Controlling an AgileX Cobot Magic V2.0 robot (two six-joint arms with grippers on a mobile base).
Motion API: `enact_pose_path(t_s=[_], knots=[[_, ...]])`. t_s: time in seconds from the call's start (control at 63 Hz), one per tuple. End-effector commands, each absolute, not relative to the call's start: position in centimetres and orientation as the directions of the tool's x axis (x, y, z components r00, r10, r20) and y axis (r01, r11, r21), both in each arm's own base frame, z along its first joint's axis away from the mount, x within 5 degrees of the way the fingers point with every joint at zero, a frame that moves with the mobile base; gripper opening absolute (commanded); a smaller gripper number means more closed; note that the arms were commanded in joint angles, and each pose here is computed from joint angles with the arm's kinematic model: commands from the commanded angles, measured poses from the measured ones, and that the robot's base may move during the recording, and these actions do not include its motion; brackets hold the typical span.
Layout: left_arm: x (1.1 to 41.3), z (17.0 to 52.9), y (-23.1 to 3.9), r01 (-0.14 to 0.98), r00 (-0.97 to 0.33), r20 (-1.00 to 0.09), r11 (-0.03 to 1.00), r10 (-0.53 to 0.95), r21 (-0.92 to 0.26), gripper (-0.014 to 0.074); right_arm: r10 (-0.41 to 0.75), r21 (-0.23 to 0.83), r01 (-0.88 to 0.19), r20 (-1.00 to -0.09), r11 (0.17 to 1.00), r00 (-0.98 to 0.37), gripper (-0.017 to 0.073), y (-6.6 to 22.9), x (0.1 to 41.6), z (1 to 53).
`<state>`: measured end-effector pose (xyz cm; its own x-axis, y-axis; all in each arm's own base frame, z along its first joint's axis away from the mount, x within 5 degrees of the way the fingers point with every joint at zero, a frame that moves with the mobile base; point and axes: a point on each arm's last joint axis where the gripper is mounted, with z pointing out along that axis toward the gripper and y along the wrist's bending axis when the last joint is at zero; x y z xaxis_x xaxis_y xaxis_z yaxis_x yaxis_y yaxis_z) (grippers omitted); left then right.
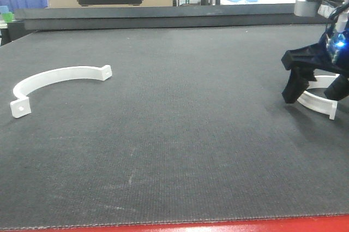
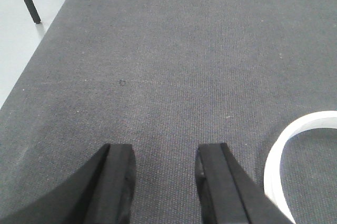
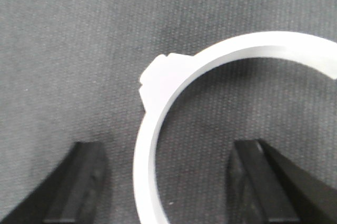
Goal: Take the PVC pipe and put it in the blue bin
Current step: 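Close the right gripper on the clamp's arc and lift it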
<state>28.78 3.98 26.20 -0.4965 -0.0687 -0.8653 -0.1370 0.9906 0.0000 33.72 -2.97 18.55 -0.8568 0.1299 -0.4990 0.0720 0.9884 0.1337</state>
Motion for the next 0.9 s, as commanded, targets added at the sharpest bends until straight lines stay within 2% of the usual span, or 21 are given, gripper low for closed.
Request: enact_pose_path(t_s=[0.0, 0.127, 0.286, 0.349, 0.412, 0.746, 0.888], knots=[[29.1, 26.6, 3.9, -0.133, -0.465, -0.883, 0.991, -0.062, 0.0, 0.0221, 0.121, 0.124, 0.068, -0.494, 0.99, -0.861, 0.0381, -3.0, 33.9, 18.0], [29.1, 26.6, 3.9, -0.133, -0.467, -0.882, 0.991, -0.063, 0.0, 0.0221, 0.117, 0.119, 0.066, -0.496, 0.991, -0.86, 0.031, -3.1, 33.9, 18.0], [29.1, 26.7, 3.9, -0.133, -0.459, -0.886, 0.991, -0.061, 0.0, 0.0221, 0.116, 0.124, 0.063, -0.481, 0.99, -0.869, 0.0006, -3.0, 33.8, 18.0], [29.1, 26.7, 3.9, -0.133, -0.457, -0.887, 0.991, -0.061, 0.0, 0.0221, 0.115, 0.127, 0.061, -0.472, 0.99, -0.874, -0.0098, -3.0, 33.7, 17.9], [29.1, 26.7, 3.9, -0.133, -0.457, -0.887, 0.991, -0.061, 0.0, 0.0221, 0.115, 0.128, 0.061, -0.469, 0.99, -0.876, -0.0164, -3.0, 33.7, 17.9], [29.1, 26.6, 3.9, -0.133, -0.462, -0.885, 0.991, -0.062, 0.0, 0.0221, 0.117, 0.136, 0.058, -0.482, 0.989, -0.869, -0.0169, -2.8, 33.4, 18.9], [28.9, 26.2, 3.9, -0.133, -0.512, -0.856, 0.991, -0.069, 0.0, 0.0221, 0.115, 0.136, 0.049, -0.544, 0.99, -0.831, -0.0169, -2.7, 32.8, 21.5]])
